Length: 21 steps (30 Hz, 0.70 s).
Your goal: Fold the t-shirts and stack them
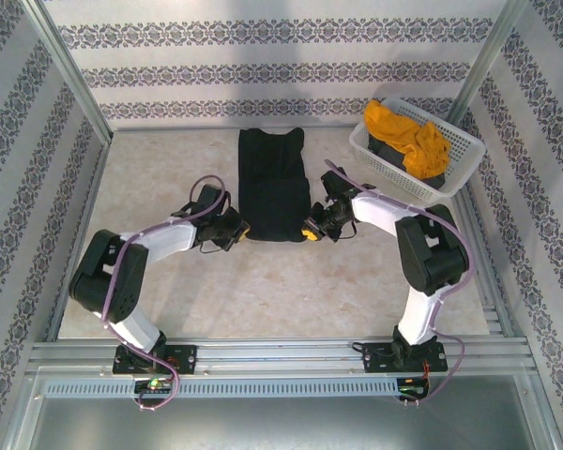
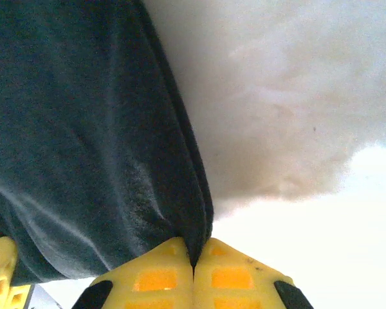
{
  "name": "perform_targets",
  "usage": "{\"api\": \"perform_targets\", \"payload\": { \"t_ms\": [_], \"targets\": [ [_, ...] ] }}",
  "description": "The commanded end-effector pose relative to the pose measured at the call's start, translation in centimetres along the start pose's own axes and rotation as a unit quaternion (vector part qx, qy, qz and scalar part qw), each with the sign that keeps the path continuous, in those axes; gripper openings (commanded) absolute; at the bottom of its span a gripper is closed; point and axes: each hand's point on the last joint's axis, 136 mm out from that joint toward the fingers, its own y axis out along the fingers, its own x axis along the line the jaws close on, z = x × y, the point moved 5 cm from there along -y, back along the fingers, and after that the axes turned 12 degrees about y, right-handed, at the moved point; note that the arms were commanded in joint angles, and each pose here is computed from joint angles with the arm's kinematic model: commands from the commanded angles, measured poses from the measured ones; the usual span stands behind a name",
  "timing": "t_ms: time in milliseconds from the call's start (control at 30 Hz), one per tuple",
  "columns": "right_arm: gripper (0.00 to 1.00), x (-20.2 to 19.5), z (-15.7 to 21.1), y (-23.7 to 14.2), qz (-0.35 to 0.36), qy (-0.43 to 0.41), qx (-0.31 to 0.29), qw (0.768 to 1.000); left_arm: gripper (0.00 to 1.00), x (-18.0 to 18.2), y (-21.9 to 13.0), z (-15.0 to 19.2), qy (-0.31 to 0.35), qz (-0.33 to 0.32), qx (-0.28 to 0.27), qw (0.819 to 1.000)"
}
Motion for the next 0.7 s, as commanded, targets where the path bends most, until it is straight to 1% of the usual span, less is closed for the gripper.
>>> {"api": "perform_targets", "payload": {
  "t_ms": [0, 100, 200, 300, 367, 400, 467, 600, 667],
  "targets": [
    [0.0, -2.6, 2.4, -0.7, 0.026, -0.015, 0.021, 0.999, 0.0, 2.2, -0.6, 3.5, 0.025, -0.02, 0.055, 0.998],
    [0.0, -5.6, 5.3, -0.5, 0.045, -0.014, 0.051, 0.998, 0.0, 3.9, -1.9, 6.5, 0.04, -0.029, 0.091, 0.995],
    [0.0, -8.4, 8.2, -0.8, 0.059, -0.011, 0.081, 0.995, 0.0, 5.2, -4.0, 9.5, 0.072, -0.042, 0.11, 0.99],
    [0.0, -9.6, 11.1, -2.3, 0.064, -0.021, 0.095, 0.993, 0.0, 5.9, -6.1, 11.6, 0.111, -0.053, 0.1, 0.987],
    [0.0, -10.2, 12.5, -3.5, 0.065, -0.023, 0.099, 0.993, 0.0, 6.0, -7.2, 12.7, 0.133, -0.048, 0.087, 0.986],
    [0.0, -10.3, 13.1, -4.1, 0.063, -0.022, 0.097, 0.993, 0.0, 5.8, -7.8, 13.0, 0.147, -0.04, 0.075, 0.986],
    [0.0, -10.4, 13.7, -5.5, 0.054, -0.021, 0.082, 0.995, 0.0, 5.2, -9.2, 13.1, 0.166, -0.022, 0.033, 0.985],
    [0.0, -9.2, 13.8, -8.0, 0.022, -0.01, 0.043, 0.999, 0.0, 2.3, -12.0, 11.2, 0.186, 0.019, -0.052, 0.981],
    [0.0, -7.5, 13.5, -9.2, 0.003, -0.015, 0.021, 1.0, 0.0, 0.0, -13.1, 10.1, 0.201, 0.038, -0.089, 0.975]
  ]
}}
